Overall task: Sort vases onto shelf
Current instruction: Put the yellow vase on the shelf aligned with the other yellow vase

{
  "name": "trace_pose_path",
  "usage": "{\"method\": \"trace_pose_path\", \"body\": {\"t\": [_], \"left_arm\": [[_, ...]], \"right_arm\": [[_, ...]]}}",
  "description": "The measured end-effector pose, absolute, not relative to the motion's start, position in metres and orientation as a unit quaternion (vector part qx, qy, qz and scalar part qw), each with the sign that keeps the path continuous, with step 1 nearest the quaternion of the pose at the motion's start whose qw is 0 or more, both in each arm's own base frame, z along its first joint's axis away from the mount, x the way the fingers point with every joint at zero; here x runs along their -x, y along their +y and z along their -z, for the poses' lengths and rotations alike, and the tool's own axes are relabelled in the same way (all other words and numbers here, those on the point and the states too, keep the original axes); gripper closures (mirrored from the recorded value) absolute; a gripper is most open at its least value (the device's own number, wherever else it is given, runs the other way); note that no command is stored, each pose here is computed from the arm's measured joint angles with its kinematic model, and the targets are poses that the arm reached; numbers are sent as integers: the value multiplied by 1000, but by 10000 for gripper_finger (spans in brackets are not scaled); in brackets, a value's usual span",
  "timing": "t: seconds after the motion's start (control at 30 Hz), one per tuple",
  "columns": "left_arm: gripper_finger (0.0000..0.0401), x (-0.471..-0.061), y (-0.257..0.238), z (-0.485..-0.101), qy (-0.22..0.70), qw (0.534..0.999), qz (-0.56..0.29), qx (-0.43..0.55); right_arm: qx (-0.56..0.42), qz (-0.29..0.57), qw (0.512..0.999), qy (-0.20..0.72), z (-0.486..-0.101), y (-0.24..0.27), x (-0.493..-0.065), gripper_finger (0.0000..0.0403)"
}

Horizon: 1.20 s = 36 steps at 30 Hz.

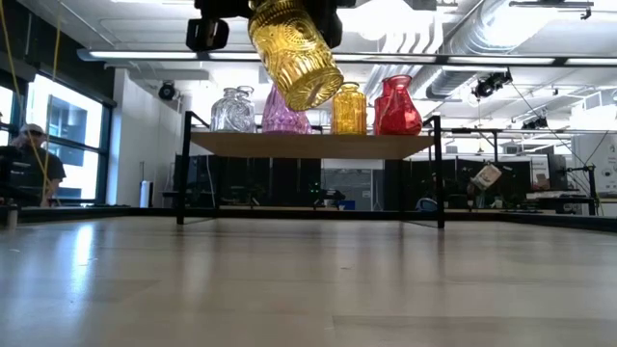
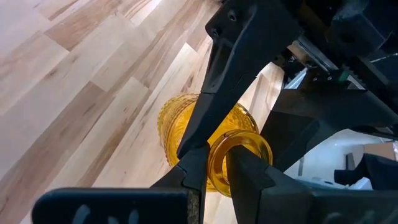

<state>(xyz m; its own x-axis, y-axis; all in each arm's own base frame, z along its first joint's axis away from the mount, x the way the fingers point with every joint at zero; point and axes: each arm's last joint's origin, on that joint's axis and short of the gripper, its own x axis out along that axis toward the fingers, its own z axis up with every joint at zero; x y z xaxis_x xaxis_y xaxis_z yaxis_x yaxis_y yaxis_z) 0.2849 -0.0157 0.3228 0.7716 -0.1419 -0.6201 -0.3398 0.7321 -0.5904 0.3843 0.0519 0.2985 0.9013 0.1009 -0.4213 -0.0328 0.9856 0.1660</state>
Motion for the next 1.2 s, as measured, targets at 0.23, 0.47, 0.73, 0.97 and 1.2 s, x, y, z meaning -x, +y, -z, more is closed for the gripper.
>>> {"method": "trace_pose_path", "body": {"t": [0.23,0.47,0.73,0.97,1.2], "left_arm": [[365,-285,-16,-323,337,873,-41,350],[329,-285,-16,-323,337,876,-33,345],[316,-285,-15,-324,334,870,-38,361],[329,-283,-15,-328,323,872,-35,365],[330,-278,-7,-335,304,876,-37,372]], "right_arm": [[-78,-33,971,221,-298,52,-384,276],[-83,-36,971,223,-298,52,-384,276],[-88,-34,968,232,-298,49,-382,276],[-88,-34,968,233,-303,45,-379,275],[-91,-35,969,226,-305,42,-379,275]]}}
